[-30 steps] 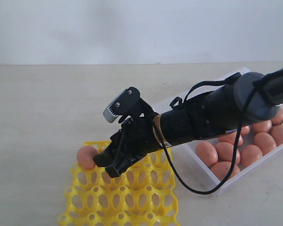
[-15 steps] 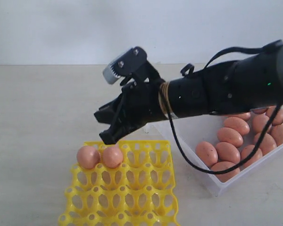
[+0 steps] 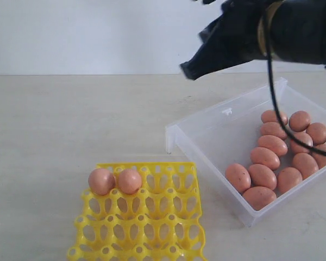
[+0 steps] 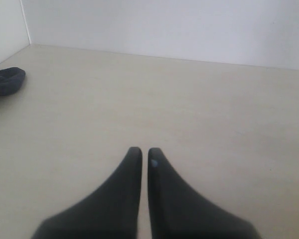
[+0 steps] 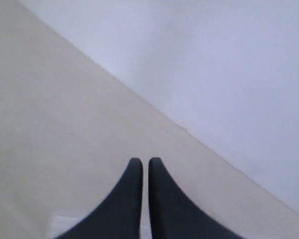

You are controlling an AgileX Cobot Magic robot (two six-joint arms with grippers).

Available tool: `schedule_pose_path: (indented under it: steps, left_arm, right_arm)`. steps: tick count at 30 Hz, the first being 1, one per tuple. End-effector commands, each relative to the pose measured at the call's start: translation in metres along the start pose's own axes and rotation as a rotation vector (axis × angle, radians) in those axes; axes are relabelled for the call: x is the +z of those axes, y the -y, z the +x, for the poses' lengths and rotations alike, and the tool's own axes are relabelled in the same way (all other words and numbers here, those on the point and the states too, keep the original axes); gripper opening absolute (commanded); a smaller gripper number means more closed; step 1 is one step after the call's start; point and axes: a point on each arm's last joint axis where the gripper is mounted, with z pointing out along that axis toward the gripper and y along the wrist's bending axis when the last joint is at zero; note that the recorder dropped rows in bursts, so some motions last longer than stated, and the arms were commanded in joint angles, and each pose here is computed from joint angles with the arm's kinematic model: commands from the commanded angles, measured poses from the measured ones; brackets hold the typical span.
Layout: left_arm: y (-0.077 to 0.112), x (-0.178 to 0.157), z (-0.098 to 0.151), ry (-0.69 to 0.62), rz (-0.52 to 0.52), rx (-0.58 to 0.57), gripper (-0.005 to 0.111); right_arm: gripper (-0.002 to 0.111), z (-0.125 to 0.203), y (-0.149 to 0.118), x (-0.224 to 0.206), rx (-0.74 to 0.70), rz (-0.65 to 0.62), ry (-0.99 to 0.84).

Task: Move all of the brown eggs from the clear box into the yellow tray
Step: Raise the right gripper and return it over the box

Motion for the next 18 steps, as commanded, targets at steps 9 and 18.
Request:
schedule_pose_path:
  steps: [9,18]
  left_arm:
    - [0.0,0.0,0.001,0.002,0.009,0.006,0.004]
    - [0.0,0.0,0.001,0.002,0.009,0.006,0.004]
  right_arm:
    - [0.0,0.02,0.078,-0.079,-0.24,0.749,-0.51]
    - [0.0,0.038,0.083,-0.063,-0.099,0.505,-0.543]
